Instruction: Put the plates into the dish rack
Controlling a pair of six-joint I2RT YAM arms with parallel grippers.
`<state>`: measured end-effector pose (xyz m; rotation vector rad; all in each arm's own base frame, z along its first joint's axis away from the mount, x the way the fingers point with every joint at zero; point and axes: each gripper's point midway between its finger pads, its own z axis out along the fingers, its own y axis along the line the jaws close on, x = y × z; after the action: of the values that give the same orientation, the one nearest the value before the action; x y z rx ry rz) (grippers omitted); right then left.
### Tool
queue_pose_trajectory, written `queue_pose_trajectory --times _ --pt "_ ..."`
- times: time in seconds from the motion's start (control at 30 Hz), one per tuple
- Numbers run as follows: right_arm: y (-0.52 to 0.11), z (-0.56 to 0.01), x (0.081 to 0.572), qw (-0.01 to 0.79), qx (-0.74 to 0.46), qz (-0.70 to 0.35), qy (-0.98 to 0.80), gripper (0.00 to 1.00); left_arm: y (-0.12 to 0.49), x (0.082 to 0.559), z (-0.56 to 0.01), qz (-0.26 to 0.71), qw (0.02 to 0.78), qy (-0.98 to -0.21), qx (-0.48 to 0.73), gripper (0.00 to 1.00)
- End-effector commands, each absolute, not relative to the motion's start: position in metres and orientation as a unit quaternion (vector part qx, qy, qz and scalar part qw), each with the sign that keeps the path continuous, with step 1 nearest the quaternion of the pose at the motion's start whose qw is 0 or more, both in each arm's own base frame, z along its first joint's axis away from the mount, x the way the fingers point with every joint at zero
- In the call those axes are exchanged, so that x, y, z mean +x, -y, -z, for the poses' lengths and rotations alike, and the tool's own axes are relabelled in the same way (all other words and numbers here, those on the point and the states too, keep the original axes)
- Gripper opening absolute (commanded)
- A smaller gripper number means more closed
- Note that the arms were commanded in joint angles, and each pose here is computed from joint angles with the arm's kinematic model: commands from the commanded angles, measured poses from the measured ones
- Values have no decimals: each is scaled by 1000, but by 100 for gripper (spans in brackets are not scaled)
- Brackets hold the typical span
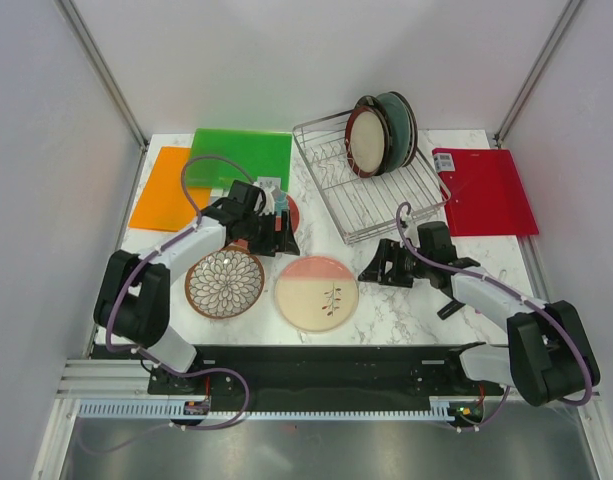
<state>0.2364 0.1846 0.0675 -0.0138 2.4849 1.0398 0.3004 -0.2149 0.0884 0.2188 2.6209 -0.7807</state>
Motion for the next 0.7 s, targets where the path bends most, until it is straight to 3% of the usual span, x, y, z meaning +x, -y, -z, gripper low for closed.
queue_pose_trajectory --times 0.0,0.33,0.67 --pt "-195 -72 245 229 4 -411 -883 83 212 284 -71 257 187 -944 86 84" --pt "-202 -53 244 201 41 -432 -878 83 210 271 -40 228 145 -960 70 83" --pt "-207 -31 231 147 59 -449 -879 84 230 227 -21 234 64 -968 70 79"
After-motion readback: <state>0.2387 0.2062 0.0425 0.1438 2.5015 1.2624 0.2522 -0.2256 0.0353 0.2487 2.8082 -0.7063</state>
